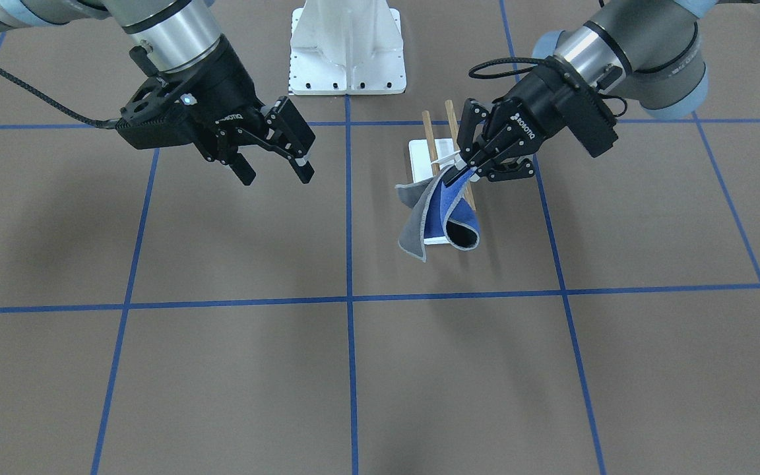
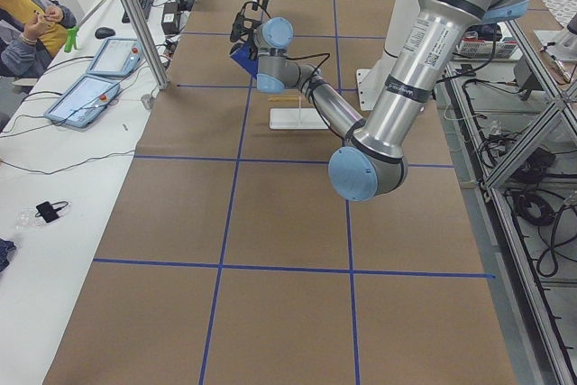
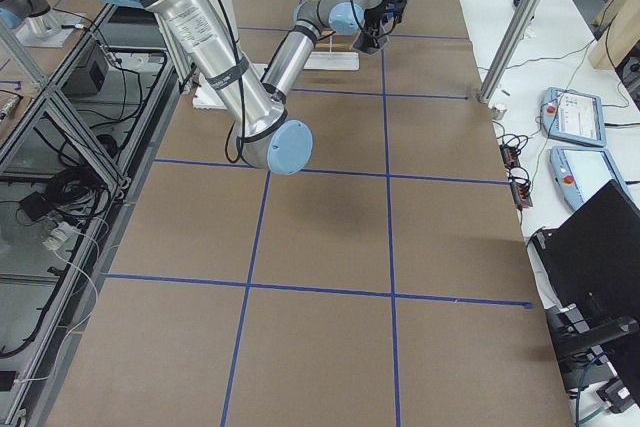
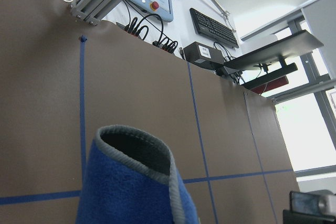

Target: Hang towel on rack

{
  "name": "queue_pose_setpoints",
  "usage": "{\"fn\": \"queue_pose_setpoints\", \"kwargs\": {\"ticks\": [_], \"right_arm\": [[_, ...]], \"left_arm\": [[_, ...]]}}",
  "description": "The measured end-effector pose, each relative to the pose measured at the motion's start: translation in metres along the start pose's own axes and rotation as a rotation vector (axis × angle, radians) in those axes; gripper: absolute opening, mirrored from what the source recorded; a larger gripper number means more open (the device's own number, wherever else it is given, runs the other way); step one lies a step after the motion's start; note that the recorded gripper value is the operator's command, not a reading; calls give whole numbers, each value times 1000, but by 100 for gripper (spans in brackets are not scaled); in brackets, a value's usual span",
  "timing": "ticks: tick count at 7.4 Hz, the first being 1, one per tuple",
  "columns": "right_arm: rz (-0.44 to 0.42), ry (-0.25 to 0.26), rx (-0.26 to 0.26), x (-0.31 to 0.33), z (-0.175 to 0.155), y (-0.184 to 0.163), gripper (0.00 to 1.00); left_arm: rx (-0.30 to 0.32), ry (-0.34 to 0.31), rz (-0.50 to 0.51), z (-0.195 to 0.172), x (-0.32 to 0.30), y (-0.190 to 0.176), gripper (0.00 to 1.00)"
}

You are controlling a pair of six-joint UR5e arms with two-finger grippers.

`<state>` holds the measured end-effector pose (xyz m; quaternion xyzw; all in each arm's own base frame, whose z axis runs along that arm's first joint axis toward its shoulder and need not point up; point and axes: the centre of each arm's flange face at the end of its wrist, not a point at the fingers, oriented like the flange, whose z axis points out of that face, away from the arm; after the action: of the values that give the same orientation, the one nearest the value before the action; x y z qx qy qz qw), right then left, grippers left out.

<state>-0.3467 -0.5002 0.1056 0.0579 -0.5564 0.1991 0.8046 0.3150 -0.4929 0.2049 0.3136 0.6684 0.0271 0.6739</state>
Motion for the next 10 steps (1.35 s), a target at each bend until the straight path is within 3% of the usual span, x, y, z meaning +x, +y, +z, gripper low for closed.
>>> {"fn": "queue_pose_setpoints", "kwargs": {"ticks": [2, 7, 8, 10], "right_arm": [[-34, -1, 16, 2, -5, -9, 100], [-74, 6, 75, 7, -13, -26, 100], [-84, 10, 87, 10, -16, -33, 100], [-90, 17, 101, 15, -19, -40, 100]], "left_arm": [[-1, -32, 197, 4, -8, -1, 0], [213, -319, 483, 13, -46, -40, 0], [242, -406, 548, 3, -61, -55, 0], [247, -651, 756, -14, -97, -81, 0]]}}
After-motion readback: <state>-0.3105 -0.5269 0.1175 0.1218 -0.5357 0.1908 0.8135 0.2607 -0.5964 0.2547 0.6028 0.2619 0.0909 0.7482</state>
